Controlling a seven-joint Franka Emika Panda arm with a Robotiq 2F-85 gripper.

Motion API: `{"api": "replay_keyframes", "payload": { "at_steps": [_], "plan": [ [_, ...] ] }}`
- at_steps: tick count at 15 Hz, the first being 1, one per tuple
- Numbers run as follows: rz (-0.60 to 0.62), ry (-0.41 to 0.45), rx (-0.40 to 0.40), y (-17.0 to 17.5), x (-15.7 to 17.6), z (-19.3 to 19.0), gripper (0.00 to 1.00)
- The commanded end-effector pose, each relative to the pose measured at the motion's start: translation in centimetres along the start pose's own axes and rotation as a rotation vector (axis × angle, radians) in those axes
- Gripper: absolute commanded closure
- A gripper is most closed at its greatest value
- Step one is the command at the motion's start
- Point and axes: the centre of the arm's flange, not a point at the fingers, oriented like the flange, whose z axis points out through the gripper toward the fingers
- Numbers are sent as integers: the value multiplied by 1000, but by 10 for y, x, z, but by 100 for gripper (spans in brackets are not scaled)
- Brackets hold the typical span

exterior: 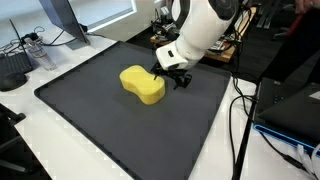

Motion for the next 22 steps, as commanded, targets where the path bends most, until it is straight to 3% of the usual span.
{"api": "replay_keyframes", "payload": {
  "at_steps": [1, 13, 22],
  "plan": [
    [56, -30, -81, 2, 19, 23, 0],
    [103, -87, -160, -8, 38, 48, 0],
    [136, -105, -175, -13, 45, 60, 0]
  ]
}}
